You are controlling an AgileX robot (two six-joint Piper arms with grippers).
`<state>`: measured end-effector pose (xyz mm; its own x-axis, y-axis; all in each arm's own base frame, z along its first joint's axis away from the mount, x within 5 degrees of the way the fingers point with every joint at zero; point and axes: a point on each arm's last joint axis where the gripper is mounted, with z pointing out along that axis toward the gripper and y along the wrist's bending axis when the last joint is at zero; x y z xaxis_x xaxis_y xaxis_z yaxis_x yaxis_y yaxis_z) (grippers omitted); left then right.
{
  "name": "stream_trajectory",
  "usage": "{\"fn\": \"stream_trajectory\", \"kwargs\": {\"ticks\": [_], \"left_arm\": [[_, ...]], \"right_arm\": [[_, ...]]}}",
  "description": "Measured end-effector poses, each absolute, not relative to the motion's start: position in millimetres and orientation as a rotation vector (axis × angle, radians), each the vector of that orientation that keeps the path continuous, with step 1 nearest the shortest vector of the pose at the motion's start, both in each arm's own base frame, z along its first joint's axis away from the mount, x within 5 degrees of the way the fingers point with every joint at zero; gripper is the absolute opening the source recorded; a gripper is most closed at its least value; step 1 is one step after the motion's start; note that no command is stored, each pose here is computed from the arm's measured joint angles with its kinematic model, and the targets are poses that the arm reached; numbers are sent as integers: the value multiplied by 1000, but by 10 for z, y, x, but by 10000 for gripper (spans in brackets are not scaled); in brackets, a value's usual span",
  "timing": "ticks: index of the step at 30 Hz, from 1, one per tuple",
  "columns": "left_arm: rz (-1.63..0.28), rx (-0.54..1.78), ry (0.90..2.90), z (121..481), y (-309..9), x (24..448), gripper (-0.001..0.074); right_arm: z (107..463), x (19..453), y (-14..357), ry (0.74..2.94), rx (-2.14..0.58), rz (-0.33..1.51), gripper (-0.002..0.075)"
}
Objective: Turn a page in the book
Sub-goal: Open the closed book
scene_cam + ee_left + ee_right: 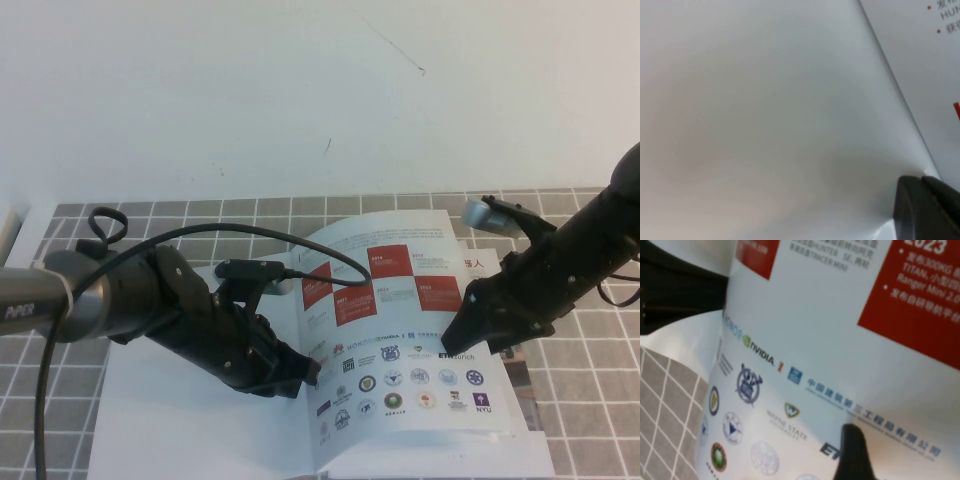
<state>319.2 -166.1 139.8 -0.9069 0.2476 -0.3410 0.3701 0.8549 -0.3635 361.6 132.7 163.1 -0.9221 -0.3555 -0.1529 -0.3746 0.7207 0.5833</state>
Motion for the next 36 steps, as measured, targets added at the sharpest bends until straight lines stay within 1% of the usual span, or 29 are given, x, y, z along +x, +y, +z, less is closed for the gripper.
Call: {"fn": "stream_trajectory", "kwargs": {"ticks": [9, 20, 36], "left_arm": [[-617, 489, 2742, 1398, -1661, 3192, -4], [-617, 489, 2742, 1398, -1661, 3192, -4], [-617, 489, 2742, 1398, -1661, 3192, -4]], "right_arm": [[1753, 3599, 1348, 2894, -679, 1051, 448], [2187, 3814, 1375, 2844, -717, 993, 448], [2227, 3831, 1379, 2864, -659, 996, 448]]}}
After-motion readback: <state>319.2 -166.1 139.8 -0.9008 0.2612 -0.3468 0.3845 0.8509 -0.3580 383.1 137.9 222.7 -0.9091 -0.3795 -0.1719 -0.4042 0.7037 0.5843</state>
